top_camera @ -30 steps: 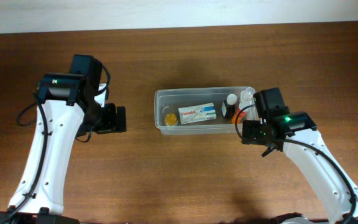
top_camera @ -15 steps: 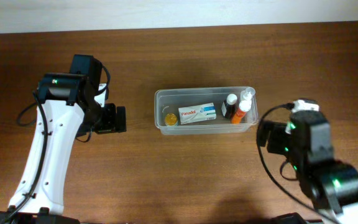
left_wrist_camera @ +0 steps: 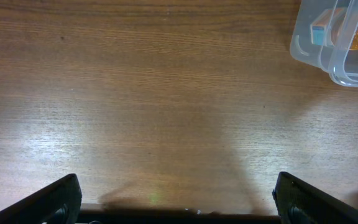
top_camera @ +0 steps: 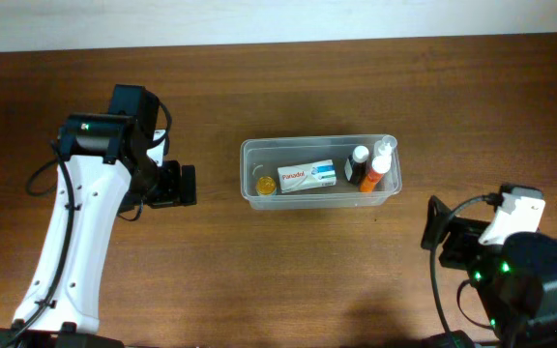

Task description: Pack container

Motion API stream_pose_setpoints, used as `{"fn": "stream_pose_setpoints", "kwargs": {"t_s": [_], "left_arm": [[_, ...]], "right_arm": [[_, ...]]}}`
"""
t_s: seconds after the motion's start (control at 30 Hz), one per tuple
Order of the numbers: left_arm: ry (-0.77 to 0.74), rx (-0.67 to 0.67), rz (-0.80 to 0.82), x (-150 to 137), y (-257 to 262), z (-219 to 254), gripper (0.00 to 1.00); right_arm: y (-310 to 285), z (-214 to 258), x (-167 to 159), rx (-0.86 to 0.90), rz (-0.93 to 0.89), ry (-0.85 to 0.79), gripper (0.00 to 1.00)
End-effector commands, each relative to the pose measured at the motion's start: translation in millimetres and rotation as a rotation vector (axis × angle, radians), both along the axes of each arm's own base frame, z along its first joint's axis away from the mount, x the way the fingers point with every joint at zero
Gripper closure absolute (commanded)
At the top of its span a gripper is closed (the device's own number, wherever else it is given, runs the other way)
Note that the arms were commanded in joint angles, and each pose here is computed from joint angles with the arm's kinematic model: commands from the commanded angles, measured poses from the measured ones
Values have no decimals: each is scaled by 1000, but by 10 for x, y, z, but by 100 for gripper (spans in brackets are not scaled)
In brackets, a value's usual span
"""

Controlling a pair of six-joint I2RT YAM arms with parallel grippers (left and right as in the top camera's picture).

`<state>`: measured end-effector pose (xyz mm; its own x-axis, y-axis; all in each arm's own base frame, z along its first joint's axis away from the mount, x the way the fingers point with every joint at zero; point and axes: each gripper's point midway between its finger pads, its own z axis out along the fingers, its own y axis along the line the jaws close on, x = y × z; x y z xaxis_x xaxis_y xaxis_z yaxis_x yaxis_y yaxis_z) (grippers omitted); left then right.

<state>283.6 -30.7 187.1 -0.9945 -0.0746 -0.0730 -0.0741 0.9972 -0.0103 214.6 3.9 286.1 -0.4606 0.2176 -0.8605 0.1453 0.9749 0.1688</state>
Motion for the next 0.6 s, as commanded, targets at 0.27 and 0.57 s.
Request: {"fn": "stream_pose_setpoints", "kwargs": {"t_s": [0.27,0.57], "left_arm": [[-10,-10,13,-16,-8,29,1],[-10,-10,13,-16,-8,28,0]], "right_arm": [[-35,217,-236,26,2,-122,2],[-169,-151,-350,20,-60,-108,2]]}}
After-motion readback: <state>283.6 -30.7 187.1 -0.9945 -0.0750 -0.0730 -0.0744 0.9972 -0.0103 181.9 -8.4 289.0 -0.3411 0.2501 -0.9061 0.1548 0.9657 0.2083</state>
